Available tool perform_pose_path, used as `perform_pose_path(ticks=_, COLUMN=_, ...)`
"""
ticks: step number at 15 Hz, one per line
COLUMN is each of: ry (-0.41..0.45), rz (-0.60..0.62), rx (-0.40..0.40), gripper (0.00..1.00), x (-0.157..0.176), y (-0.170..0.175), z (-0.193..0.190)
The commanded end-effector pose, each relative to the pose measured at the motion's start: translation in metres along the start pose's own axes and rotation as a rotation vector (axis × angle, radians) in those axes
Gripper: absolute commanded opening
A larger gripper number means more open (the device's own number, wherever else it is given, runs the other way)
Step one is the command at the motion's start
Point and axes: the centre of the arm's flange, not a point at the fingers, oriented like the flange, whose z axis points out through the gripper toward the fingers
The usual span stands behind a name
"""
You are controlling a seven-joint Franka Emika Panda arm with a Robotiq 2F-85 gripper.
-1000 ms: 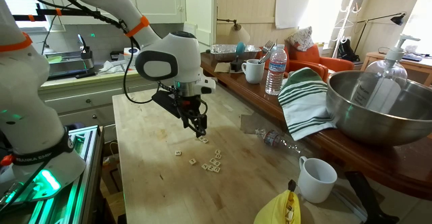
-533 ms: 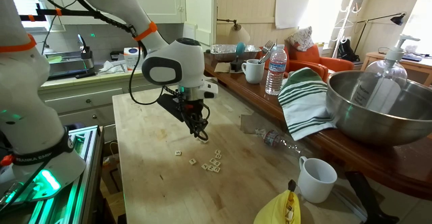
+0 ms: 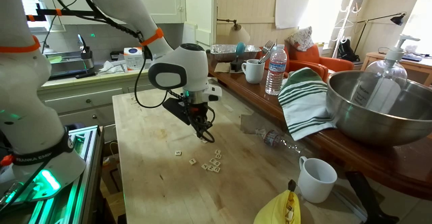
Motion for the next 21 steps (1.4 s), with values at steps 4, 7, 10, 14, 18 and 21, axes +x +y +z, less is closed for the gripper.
perform_pose_path(ticks=4, ry=0.011, rz=-0.023, rx=0.011, gripper=0.0, x=0.01, y=0.003, z=0.015)
perform_pose_path(ticks=7, ry=0.004, rz=-0.032, rx=0.009, gripper=0.0, x=0.011, y=0.0, z=0.016)
perform_pose_path(ticks=10, ry=-0.003, rz=-0.036, rx=0.001, gripper=0.0, x=0.01, y=-0.001, z=0.018)
perform_pose_path(ticks=14, ry=-0.005, rz=-0.034, rx=-0.006, gripper=0.0, x=0.007, y=0.004, z=0.02)
perform_pose_path(ticks=18, ry=0.006, rz=-0.021, rx=-0.018, gripper=0.0, x=0.005, y=0.013, z=0.018)
perform_pose_path(ticks=21, ry=0.011, rz=-0.014, rx=-0.028, gripper=0.0, x=0.003, y=0.018, z=0.019)
